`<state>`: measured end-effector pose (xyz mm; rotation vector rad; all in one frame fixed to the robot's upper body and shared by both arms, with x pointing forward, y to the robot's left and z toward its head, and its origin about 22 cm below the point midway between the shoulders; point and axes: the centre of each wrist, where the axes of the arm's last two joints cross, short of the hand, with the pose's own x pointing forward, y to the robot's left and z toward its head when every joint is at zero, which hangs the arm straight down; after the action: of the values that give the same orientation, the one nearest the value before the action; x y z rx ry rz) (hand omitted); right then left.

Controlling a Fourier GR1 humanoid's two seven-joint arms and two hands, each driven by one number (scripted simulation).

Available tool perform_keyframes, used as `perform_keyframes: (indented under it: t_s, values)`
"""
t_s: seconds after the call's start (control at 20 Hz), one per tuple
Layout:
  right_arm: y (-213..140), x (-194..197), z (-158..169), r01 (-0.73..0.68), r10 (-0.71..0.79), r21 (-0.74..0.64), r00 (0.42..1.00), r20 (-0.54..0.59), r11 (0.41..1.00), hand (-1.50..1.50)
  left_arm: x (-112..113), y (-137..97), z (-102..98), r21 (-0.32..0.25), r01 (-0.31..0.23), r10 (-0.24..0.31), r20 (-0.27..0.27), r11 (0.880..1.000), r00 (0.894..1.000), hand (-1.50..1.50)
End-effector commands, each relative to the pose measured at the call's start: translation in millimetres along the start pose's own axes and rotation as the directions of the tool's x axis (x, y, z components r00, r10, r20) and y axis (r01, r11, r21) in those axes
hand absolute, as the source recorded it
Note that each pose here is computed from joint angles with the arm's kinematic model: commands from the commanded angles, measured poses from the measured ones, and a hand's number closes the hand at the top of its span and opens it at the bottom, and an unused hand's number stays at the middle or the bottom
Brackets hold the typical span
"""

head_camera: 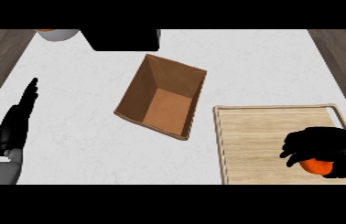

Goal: Pick the squash from the tray and place it in the cardboard box

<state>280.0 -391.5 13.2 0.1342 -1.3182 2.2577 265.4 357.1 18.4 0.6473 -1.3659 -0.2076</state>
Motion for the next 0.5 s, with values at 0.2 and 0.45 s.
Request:
perform_keyframes:
  t_s: [0.2,0.45]
  values:
    - [7.3,0.9,-25.4,-0.084,0.106,-0.213,0.99,0.093,0.973,1.5,-2.2,5.2,-3.5,0.002,-0.001,0.001,-0.003,1.0,1.0,0.0]
    - [-9.1,-4.1,-6.7,-0.141,0.175,-0.354,0.982,0.066,0.925,1.5,-6.4,-3.8,2.5,-0.002,-0.005,0.005,-0.011,1.0,1.0,0.0]
